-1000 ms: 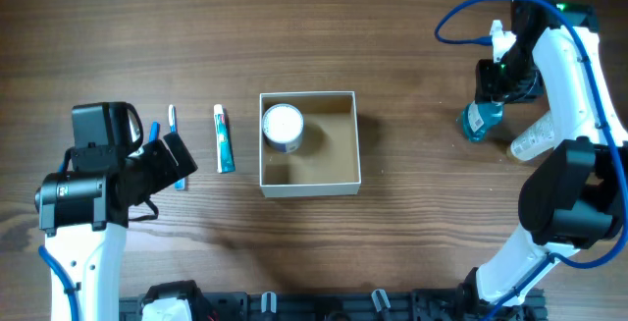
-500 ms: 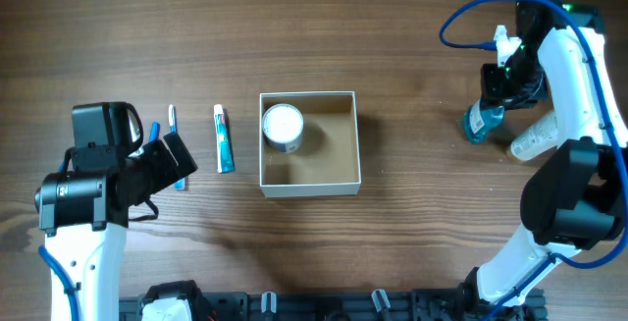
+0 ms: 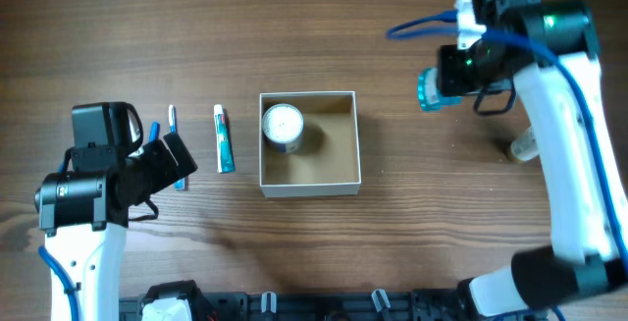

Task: Pack container
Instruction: 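Place the Listerine bottle upright in the box with the right gripper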

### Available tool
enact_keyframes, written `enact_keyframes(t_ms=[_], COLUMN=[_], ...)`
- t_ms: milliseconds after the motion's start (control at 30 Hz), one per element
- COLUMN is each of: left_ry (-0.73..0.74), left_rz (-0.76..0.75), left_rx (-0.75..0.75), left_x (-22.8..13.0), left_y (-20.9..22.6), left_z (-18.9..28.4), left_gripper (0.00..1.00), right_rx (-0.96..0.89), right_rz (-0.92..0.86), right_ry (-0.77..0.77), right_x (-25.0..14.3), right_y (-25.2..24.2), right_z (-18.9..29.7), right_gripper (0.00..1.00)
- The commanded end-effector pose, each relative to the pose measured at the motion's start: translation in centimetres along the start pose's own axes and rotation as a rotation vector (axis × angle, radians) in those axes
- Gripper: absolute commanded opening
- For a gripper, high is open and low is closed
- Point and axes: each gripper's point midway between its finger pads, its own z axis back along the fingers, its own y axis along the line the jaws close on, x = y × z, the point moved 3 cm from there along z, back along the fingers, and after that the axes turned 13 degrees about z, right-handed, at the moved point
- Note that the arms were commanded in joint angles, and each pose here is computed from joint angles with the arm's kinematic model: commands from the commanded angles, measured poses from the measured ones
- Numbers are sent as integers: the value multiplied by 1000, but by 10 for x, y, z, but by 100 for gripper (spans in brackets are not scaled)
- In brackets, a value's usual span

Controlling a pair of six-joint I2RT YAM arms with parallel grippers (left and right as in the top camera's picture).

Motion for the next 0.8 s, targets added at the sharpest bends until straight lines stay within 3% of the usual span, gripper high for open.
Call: enact_keyframes(t_ms=[0, 167, 300, 433, 767], left_ry=[-23, -23, -23, -23, -23], left_rz=[22, 22, 22, 22, 22], left_rx=[-2, -2, -2, -2, -2], left_x=[6, 6, 6, 6, 6], left_y=[-1, -1, -1, -1, -1], left_z=[5, 5, 5, 5, 5], left_gripper=[100, 100, 100, 100, 100], right_rx=[91, 118, 93, 88, 88], right_rz=[14, 61, 103, 96, 102], right_ry=[-143, -53, 110, 164, 164], right_x=[9, 17, 25, 34, 37], right_y=[61, 121, 155, 177, 183], right_z=[48, 11, -64, -119, -147], right_gripper=[4, 4, 4, 4, 4])
